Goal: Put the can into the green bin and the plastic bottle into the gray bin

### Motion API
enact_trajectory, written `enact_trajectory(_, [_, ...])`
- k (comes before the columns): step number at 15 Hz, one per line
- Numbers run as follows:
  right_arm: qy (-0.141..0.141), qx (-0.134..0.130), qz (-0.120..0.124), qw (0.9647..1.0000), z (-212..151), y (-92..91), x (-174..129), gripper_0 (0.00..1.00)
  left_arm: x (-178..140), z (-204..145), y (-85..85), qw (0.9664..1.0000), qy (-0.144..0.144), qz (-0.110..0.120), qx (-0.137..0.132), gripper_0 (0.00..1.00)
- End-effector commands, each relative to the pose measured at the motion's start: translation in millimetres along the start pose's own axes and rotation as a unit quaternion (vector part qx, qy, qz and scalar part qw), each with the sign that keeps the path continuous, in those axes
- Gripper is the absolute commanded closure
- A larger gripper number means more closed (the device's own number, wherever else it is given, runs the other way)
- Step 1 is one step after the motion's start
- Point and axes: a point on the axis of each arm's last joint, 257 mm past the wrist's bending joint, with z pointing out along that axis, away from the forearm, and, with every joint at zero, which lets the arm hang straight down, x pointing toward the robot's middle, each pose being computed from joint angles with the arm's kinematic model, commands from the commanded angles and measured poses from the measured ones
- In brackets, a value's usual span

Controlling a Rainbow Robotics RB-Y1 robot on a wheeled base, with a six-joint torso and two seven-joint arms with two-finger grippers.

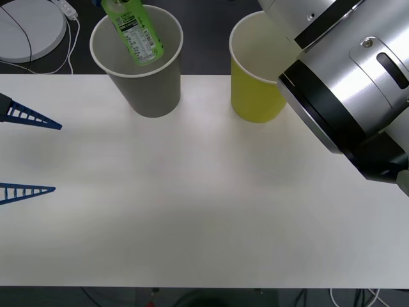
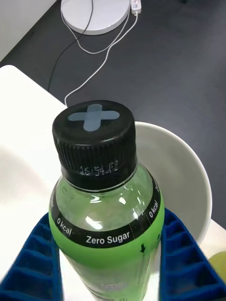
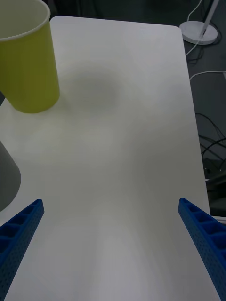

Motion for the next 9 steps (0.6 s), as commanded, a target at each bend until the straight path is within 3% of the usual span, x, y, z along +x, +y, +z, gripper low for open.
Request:
enact_trajectory(1, [-0.002, 0.001, 0.0, 1.0, -0.4, -1.1, -0.9, 0.02, 0.0, 0.0, 0.0, 1.0, 0.0, 0.0, 0.0, 0.0])
enact_trajectory(9, [-0.004, -0.001, -0.001, 1.0, -1.9, 1.4, -3.4, 0.0, 0.0, 0.0, 0.0, 1.0, 0.0, 0.0, 0.0, 0.0])
